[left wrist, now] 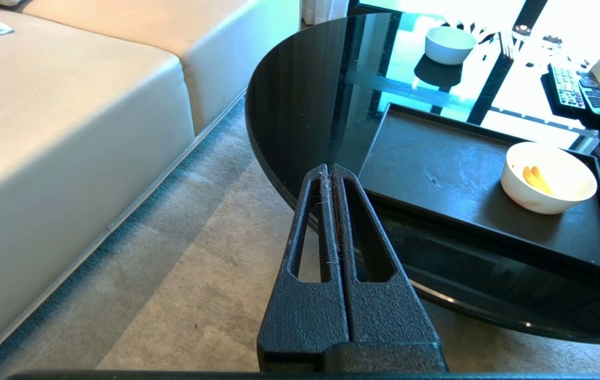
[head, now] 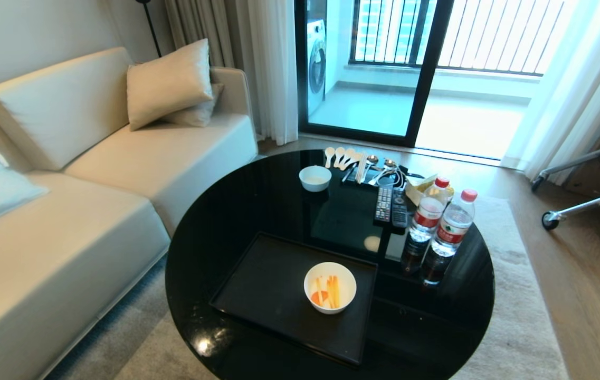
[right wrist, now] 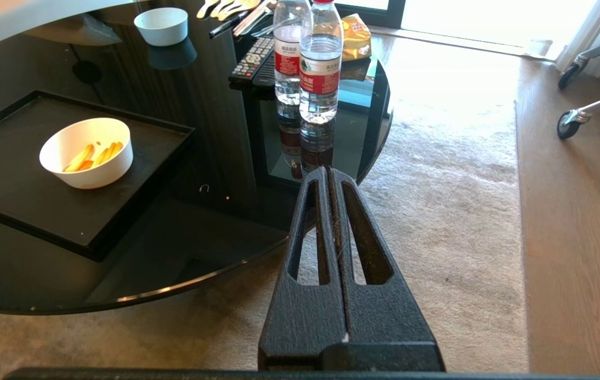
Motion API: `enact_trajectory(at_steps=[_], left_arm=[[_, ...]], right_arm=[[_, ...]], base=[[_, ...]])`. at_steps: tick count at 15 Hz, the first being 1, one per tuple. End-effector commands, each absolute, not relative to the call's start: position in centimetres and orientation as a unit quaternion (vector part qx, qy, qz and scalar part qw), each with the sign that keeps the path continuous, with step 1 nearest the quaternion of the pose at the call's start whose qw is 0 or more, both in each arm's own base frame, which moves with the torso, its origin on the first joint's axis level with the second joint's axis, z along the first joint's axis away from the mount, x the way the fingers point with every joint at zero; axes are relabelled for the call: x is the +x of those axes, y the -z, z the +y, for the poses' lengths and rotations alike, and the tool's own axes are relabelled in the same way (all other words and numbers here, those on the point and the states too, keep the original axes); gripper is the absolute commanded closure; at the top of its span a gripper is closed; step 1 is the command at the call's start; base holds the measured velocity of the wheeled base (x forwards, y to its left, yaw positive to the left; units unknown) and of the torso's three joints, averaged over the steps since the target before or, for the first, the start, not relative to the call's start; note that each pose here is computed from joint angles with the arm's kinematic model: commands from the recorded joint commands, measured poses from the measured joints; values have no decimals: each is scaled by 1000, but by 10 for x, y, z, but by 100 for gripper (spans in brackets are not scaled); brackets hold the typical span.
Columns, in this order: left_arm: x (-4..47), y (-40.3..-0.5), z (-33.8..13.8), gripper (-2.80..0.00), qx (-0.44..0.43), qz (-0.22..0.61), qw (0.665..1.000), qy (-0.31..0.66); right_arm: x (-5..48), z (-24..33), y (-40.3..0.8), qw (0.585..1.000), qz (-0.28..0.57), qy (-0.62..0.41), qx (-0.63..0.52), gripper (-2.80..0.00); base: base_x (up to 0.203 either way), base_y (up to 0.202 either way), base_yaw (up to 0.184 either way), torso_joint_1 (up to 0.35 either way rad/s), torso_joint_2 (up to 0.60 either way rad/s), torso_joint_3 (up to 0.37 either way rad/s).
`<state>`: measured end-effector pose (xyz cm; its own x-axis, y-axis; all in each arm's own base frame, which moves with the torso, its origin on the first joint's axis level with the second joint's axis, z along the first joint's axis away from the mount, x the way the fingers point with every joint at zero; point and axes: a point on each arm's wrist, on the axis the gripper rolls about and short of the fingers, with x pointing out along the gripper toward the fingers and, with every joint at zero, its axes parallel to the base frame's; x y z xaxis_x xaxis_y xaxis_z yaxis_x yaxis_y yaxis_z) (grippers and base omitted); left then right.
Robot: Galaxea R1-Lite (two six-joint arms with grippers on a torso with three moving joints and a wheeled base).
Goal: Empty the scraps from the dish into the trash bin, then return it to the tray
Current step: Pick up the bowl with leftover food
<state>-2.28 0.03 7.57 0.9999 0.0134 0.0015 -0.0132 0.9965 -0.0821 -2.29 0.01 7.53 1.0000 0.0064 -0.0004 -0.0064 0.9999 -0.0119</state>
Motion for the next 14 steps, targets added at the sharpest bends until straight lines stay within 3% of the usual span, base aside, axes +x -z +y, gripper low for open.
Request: enact_trajectory(at_steps=[1, 10, 14], left_arm=[[-23, -76, 0, 0, -41, -2, 999, -7], [-23, -76, 0, 0, -41, -2, 999, -7], [-23, -76, 0, 0, -41, -2, 999, -7]], right_arm=[[-23, 0, -75, 1000, 1, -4, -5, 0], [-24, 1, -79, 998, -4, -21, -58, 0], [-26, 4, -121, 992, -10, -87, -93, 0]], base=[[0, 0, 0, 0, 0, 0], [0, 0, 0, 0, 0, 0], [0, 0, 0, 0, 0, 0]])
